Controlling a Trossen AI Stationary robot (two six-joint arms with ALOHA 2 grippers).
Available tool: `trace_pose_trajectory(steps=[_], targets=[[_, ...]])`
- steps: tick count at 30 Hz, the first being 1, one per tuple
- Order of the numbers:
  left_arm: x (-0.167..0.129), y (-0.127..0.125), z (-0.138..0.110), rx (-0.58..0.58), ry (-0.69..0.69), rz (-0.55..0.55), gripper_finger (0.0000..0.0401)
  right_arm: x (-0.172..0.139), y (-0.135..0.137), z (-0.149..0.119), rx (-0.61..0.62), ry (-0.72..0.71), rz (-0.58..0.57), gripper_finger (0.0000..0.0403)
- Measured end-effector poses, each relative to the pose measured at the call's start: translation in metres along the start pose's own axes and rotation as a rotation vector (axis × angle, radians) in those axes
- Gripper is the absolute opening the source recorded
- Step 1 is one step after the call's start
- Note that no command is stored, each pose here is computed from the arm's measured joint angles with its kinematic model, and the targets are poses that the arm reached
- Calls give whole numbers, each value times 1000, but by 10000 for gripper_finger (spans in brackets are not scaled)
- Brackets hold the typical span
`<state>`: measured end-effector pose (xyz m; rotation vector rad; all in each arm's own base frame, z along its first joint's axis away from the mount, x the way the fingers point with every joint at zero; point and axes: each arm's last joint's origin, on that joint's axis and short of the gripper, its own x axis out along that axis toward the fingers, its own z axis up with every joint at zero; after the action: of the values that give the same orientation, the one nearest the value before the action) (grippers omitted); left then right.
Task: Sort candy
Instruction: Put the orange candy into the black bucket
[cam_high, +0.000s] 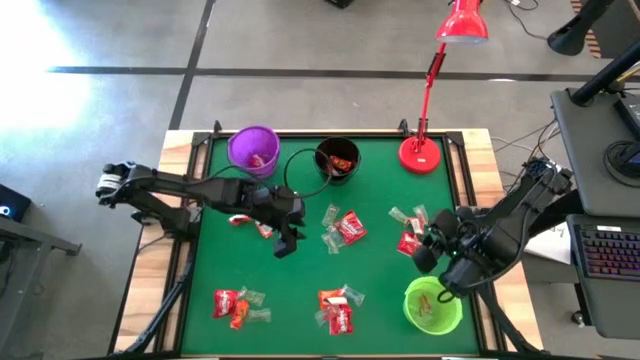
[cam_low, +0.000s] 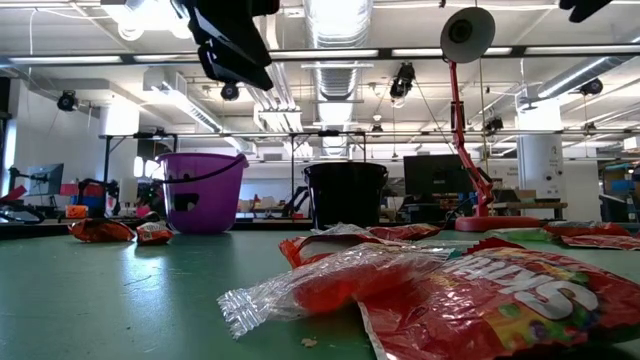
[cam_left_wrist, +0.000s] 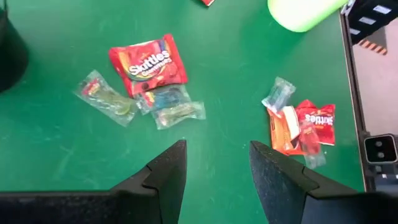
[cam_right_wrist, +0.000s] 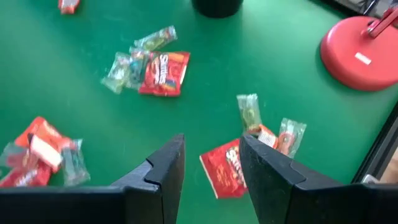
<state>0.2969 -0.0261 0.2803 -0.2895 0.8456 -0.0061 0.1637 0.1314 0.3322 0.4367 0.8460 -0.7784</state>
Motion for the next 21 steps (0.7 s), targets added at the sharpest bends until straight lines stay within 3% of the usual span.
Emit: trace_pose_trajectory(steps=[3,13,21], targets=[[4,-2,-5,-5,3,-20,158,3,0,5,6,-11,-15,144],[14,-7,-9,-3,18,-250,200,9,0,12,56,-10,-37,144],[57,-17,-16,-14,61,-229,203,10,0,13,117,-2,-36,144]])
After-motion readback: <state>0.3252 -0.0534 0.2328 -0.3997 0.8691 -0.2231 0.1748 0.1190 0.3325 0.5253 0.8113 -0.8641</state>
